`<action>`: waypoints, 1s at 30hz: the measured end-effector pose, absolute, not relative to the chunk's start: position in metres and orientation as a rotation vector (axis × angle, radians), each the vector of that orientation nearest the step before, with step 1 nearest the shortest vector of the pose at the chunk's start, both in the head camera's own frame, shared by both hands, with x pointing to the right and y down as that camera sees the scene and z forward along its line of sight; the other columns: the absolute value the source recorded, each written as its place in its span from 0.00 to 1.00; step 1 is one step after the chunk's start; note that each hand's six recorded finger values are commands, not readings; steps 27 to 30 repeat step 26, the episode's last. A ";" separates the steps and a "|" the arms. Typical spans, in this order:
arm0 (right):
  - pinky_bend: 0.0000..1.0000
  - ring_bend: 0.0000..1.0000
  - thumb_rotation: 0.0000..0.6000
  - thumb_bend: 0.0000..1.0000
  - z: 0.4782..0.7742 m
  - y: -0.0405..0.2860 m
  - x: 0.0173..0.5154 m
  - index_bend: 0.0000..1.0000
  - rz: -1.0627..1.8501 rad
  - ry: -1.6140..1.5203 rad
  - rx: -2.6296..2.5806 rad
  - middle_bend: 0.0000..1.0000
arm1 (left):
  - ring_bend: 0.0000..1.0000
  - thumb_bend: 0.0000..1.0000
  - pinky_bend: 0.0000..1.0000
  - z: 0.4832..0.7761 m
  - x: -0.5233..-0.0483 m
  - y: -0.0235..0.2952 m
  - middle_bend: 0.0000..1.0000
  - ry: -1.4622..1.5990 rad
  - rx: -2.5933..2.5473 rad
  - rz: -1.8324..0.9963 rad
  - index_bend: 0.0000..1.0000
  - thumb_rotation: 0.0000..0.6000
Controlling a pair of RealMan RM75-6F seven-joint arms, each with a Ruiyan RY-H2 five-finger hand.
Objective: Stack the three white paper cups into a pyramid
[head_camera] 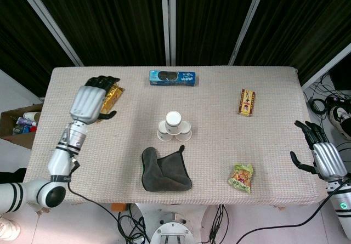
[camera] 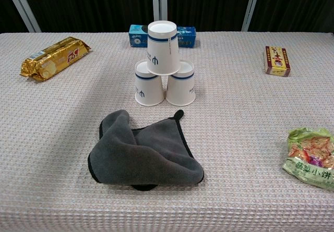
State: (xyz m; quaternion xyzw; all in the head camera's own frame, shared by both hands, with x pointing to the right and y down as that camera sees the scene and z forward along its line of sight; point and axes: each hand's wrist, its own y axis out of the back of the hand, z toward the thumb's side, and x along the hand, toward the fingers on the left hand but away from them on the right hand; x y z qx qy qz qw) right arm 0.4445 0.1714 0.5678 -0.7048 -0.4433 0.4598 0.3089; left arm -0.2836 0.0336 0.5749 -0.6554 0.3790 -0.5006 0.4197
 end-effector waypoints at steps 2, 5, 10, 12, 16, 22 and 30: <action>0.00 0.01 1.00 0.38 0.568 0.175 0.445 0.04 1.196 -1.171 -1.864 0.14 | 0.15 0.16 0.20 0.574 -0.319 0.050 0.20 0.974 -1.569 -1.277 0.19 1.00; 0.00 0.01 1.00 0.38 0.570 0.183 0.445 0.05 1.193 -1.163 -1.867 0.13 | 0.15 0.16 0.20 0.573 -0.361 0.079 0.20 0.980 -1.490 -1.317 0.19 1.00; 0.00 0.01 1.00 0.38 0.568 0.191 0.446 0.05 1.187 -1.161 -1.844 0.13 | 0.15 0.16 0.20 0.576 -0.408 0.134 0.20 0.955 -1.430 -1.397 0.19 1.00; 0.00 0.01 1.00 0.37 0.568 0.194 0.446 0.05 1.193 -1.160 -1.820 0.13 | 0.15 0.16 0.20 0.575 -0.421 0.158 0.20 0.947 -1.420 -1.426 0.19 1.00; 0.00 0.01 1.00 0.34 0.569 0.200 0.446 0.02 1.229 -1.160 -1.778 0.12 | 0.15 0.16 0.19 0.574 -0.440 0.195 0.20 0.964 -1.411 -1.482 0.19 1.00; 0.00 0.01 1.00 0.34 0.572 0.210 0.441 0.01 1.256 -1.160 -1.781 0.12 | 0.15 0.16 0.19 0.566 -0.451 0.230 0.20 1.001 -1.399 -1.515 0.19 1.00; 0.00 0.01 1.00 0.35 0.571 0.215 0.441 0.00 1.255 -1.173 -1.798 0.11 | 0.15 0.16 0.19 0.560 -0.449 0.243 0.20 1.011 -1.393 -1.501 0.19 1.00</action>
